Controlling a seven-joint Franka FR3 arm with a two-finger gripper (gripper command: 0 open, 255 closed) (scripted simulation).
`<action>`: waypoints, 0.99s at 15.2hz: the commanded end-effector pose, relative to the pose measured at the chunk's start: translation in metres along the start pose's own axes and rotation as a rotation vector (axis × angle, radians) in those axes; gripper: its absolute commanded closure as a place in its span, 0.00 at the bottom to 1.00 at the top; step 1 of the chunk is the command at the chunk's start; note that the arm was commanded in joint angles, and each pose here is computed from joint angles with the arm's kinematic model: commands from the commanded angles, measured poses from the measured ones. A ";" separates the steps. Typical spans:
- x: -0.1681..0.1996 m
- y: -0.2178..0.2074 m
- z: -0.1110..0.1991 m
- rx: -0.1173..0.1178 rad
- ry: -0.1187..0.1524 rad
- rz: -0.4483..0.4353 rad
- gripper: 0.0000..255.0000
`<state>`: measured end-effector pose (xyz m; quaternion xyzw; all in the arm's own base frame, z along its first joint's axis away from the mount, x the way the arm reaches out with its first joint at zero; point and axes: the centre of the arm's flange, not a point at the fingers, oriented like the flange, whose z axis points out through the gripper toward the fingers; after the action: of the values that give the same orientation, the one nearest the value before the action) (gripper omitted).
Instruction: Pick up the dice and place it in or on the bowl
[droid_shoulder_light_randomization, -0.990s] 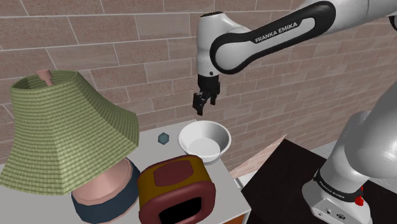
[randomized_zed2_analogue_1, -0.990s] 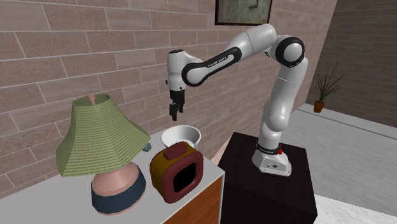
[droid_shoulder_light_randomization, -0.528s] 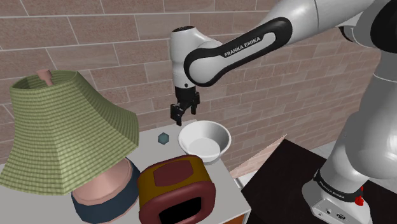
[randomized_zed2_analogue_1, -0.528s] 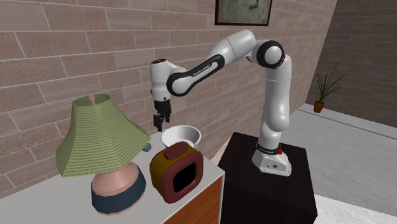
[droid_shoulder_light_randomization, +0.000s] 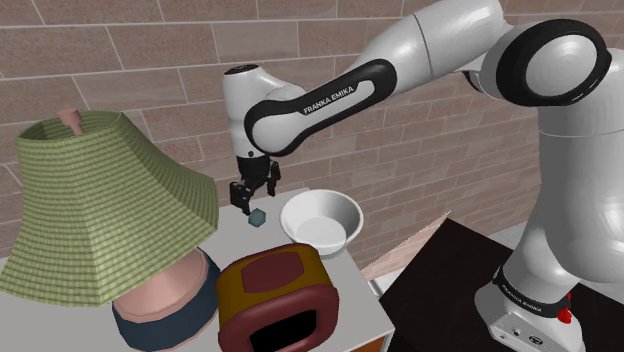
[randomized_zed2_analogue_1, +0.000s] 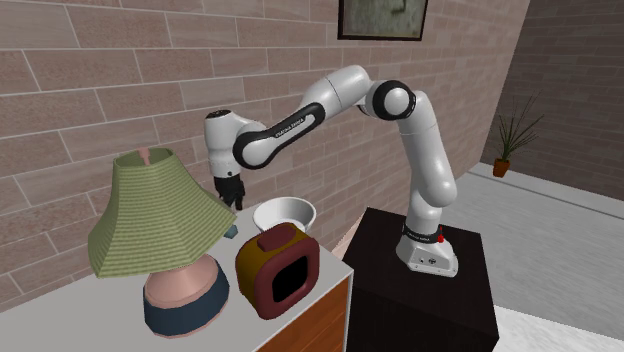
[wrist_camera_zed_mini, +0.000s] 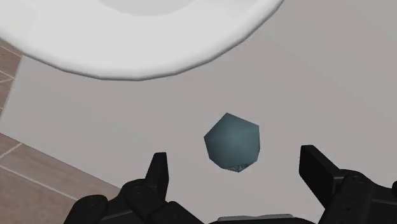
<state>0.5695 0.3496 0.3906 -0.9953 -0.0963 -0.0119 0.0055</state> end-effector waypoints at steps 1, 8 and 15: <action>0.006 -0.007 0.008 0.002 -0.001 -0.001 0.00; 0.006 -0.007 0.043 0.002 -0.001 -0.001 0.00; 0.006 -0.007 0.043 0.002 -0.001 -0.001 0.00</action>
<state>0.5746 0.3579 0.3478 -0.9952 -0.0967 -0.0115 0.0063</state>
